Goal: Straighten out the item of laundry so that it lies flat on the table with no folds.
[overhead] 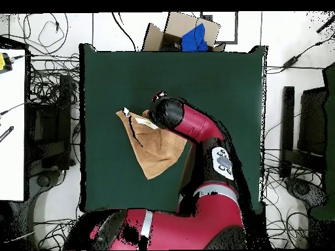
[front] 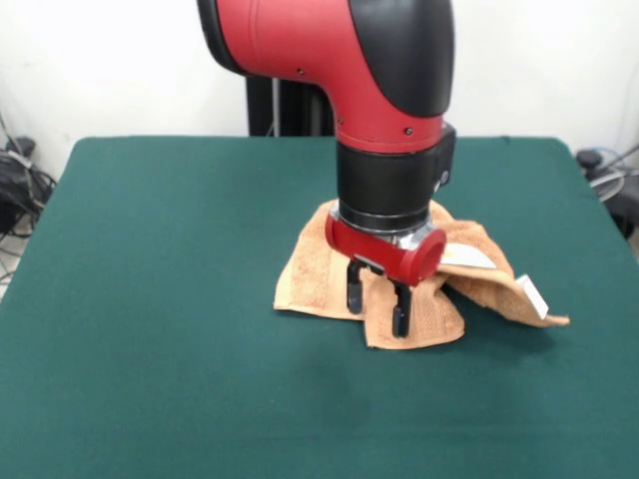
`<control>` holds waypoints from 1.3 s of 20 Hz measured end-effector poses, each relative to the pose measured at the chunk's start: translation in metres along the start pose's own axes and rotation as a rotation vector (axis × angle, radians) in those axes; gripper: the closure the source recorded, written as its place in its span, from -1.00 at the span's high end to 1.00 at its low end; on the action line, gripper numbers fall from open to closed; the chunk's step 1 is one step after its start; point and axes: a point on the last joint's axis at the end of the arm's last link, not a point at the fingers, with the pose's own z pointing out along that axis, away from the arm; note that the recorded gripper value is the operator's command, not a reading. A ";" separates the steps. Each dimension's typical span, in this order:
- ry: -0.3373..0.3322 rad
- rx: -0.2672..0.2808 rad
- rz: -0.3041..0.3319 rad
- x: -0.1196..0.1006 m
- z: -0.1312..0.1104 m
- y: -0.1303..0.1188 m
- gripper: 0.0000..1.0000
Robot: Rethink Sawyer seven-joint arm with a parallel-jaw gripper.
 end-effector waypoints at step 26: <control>-0.032 -0.034 0.002 0.023 0.029 0.004 1.00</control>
